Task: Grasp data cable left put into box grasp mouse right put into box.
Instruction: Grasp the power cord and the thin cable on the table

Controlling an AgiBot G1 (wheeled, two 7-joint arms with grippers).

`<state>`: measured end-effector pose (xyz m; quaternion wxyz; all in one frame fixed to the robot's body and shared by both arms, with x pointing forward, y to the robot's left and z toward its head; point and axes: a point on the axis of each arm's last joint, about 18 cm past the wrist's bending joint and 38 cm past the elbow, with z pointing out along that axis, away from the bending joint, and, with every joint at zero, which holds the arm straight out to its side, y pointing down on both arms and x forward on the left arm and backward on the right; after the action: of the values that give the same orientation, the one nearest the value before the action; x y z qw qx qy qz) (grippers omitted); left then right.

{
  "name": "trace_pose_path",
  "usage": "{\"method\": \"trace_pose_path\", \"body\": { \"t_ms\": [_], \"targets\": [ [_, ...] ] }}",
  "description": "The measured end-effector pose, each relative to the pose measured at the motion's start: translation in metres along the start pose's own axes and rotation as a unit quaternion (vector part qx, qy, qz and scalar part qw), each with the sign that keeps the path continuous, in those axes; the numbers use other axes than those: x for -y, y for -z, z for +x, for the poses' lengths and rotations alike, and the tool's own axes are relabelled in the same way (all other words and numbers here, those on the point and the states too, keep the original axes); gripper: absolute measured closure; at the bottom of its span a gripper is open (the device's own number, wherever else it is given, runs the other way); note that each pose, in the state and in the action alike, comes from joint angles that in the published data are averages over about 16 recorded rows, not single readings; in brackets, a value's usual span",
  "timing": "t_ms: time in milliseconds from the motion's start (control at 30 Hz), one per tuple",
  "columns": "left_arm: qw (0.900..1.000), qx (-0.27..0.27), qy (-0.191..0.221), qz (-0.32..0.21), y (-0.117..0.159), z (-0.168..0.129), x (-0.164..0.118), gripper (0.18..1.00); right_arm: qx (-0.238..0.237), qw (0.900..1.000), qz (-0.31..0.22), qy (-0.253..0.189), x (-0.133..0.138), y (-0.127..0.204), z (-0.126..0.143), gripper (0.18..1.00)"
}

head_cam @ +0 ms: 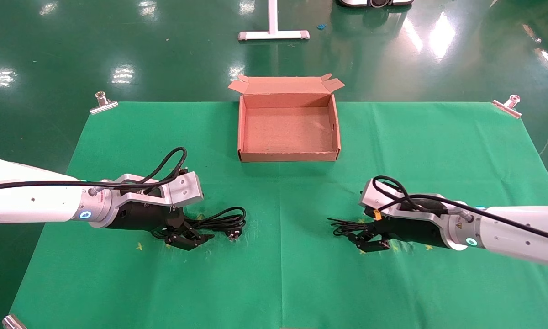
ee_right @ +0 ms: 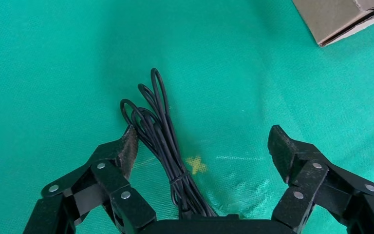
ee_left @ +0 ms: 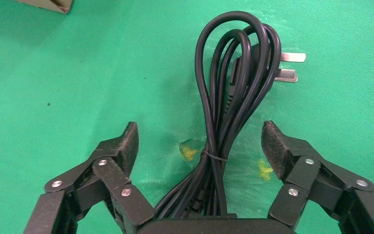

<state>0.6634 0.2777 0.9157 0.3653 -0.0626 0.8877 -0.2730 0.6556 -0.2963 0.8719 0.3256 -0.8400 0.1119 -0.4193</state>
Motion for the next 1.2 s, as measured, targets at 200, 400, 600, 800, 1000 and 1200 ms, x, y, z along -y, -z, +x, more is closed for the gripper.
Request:
{"method": "trace_pose_path", "body": {
  "t_ms": [200,400,600,800,1000,1200],
  "targets": [
    [1.0000,0.000,0.000,0.000,0.0000,0.0000,0.0000,0.307,0.002,1.000,0.001,0.000,0.0000,0.0005,-0.0008,0.262],
    [1.0000,0.000,0.000,0.000,0.0000,0.0000,0.0000,0.411,0.003,1.000,0.002,0.000,0.0001,0.0008,-0.0013,0.353],
    [1.0000,0.000,0.000,0.000,0.0000,0.0000,0.0000,0.549,0.003,1.000,0.002,0.000,0.0003,0.0010,-0.0016,0.474],
    [1.0000,0.000,0.000,0.000,0.0000,0.0000,0.0000,0.690,0.004,1.000,0.003,0.000,0.0004,0.0012,-0.0017,0.616],
    [1.0000,0.000,0.000,0.000,0.0001,0.0000,0.0002,0.814,0.004,1.000,0.003,0.000,0.0004,0.0013,-0.0018,0.750],
    [1.0000,0.001,-0.004,0.006,0.0045,-0.0029,0.0065,0.885,-0.001,1.000,0.008,0.000,0.0033,0.0049,0.0020,0.857]
  ]
}}
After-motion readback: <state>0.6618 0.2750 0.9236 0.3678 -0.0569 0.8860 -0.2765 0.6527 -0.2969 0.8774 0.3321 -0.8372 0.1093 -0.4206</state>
